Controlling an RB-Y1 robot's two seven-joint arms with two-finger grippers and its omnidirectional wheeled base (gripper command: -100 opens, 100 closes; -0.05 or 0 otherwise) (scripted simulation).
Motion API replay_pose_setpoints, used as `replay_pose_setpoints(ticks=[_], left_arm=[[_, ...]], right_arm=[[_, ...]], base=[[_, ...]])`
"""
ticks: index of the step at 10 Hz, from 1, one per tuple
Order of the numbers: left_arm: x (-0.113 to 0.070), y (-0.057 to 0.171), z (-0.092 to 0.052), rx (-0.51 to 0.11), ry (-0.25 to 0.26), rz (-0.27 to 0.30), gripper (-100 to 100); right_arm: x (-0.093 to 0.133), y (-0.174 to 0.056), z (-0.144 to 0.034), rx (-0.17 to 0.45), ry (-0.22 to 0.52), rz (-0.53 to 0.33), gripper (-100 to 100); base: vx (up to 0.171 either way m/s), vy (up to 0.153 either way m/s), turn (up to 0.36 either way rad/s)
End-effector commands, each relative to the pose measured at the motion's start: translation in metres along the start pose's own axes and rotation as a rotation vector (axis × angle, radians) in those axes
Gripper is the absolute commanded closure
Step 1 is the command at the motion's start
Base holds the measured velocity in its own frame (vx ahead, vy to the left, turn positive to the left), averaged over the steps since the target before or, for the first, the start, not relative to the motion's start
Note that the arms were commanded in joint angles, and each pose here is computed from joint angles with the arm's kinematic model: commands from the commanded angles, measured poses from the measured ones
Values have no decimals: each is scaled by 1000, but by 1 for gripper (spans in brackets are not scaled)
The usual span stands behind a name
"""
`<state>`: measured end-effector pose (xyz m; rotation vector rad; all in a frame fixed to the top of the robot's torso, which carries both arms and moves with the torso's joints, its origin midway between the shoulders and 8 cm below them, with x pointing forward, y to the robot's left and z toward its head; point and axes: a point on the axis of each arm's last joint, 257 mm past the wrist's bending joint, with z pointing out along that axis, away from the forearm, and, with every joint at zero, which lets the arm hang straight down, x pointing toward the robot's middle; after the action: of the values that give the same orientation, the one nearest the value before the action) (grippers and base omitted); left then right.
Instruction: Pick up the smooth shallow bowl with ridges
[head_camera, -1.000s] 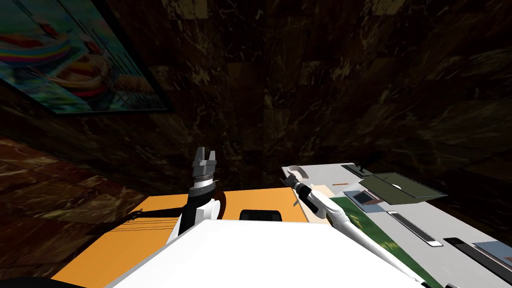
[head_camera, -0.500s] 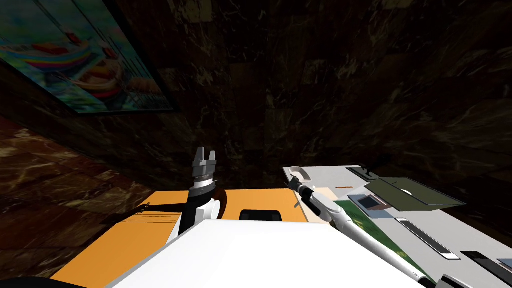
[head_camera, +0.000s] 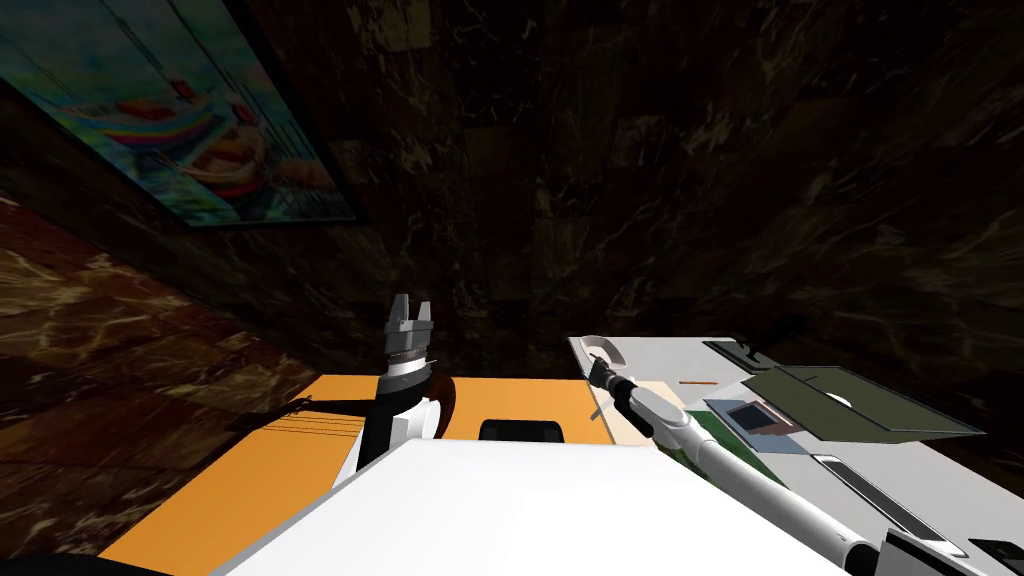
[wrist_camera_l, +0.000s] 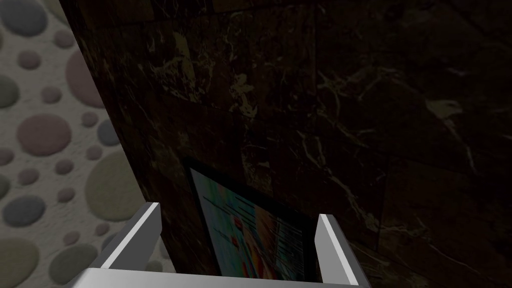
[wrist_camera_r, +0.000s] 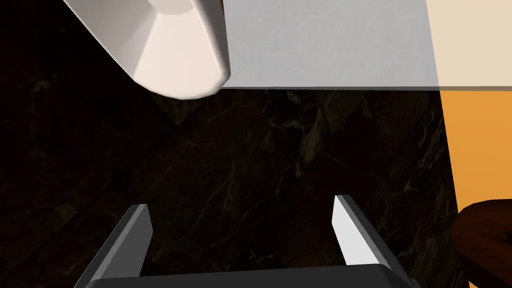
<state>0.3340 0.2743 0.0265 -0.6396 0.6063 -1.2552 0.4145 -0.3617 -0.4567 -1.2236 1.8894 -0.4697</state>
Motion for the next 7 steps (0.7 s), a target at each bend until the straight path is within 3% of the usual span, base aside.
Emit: replay_pose_setpoints(ticks=[1, 3, 4, 5, 7], left_arm=[[0, 0, 0, 0, 0, 0, 0], [0, 0, 0, 0, 0, 0, 0], [0, 0, 0, 0, 0, 0, 0], [0, 0, 0, 0, 0, 0, 0], [0, 0, 0, 0, 0, 0, 0]], right_arm=[[6, 3, 0, -2, 9, -10, -100], [48, 1, -5, -17, 91, -143, -100], [48, 1, -5, -17, 91, -143, -100], [67, -2, -9, -25, 128, -203, -100], [67, -2, -9, -25, 128, -203, -100]], base=[[8, -9, -6], [20, -22, 86], [19, -31, 34], [18, -26, 51], [12, -16, 10]])
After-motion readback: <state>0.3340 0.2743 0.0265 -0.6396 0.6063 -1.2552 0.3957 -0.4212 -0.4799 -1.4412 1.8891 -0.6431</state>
